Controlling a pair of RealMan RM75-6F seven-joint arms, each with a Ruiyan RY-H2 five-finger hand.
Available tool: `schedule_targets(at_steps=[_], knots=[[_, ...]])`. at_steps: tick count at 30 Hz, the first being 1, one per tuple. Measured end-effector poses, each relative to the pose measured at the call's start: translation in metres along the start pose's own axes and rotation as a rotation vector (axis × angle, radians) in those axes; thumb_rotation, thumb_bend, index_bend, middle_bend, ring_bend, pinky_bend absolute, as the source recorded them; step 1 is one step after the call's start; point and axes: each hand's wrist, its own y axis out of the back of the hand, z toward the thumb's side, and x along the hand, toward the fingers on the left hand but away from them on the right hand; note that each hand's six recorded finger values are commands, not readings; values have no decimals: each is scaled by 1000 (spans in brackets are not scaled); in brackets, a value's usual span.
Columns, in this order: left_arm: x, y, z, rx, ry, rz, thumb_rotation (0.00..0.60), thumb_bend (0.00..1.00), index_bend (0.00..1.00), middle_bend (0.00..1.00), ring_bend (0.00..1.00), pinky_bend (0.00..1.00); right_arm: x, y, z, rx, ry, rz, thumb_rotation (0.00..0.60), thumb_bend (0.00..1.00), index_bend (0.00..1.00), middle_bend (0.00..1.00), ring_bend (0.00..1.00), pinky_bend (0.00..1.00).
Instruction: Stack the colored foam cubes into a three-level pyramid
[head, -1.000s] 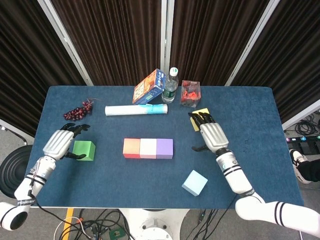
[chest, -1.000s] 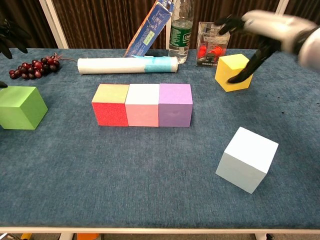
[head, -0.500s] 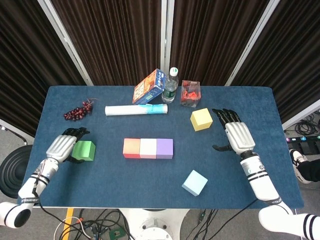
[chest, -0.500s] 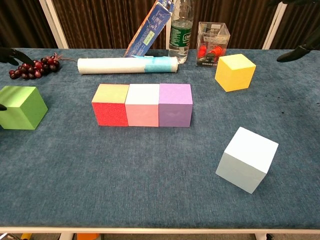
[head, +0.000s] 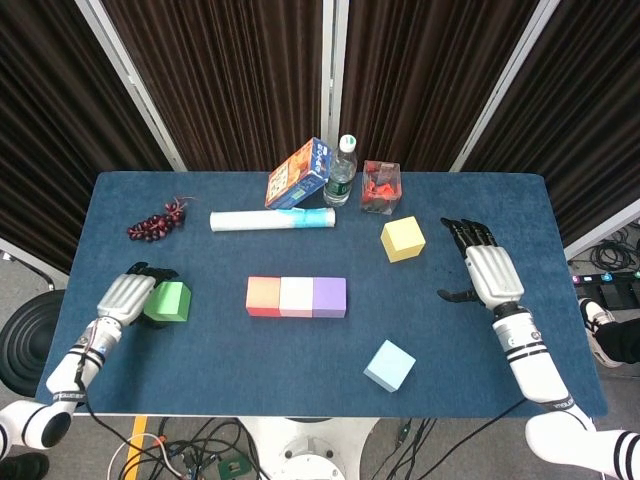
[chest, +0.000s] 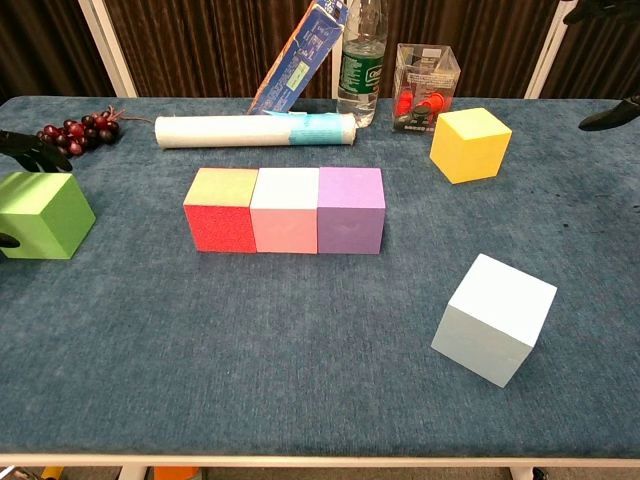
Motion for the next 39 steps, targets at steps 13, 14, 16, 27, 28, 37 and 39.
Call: schedule_targets(at_steps=[13,14,16,27,28,37,39], knots=[[6,23,18,-37,-37,62,600,166,311,510,463,235,5,4,-11,-25,-21,-17,600,0,0,97,0,0],[6,27,22,-43,-45,66,600,166,309,510,463,235,5,5,-12,-25,-22,-19,600,0,0,97,0,0],[8,37,33,-59,-68,77,600,165,308,510,463,235,6,8,-13,-27,-23,-25,600,0,0,97,0,0],[17,90,127,-66,-256,79,600,160,284,510,463,236,9,17,-23,-33,-38,-43,600,0,0,97,0,0],[19,92,133,-59,-264,75,600,160,283,509,463,236,9,17,-23,-33,-39,-43,600,0,0,97,0,0],[38,85,175,-28,-274,11,600,159,265,502,463,239,12,18,-31,-36,-51,-42,600,0,0,96,0,0],[41,81,184,-20,-273,-6,600,158,261,500,463,239,12,17,-32,-40,-53,-40,600,0,0,96,0,0]])
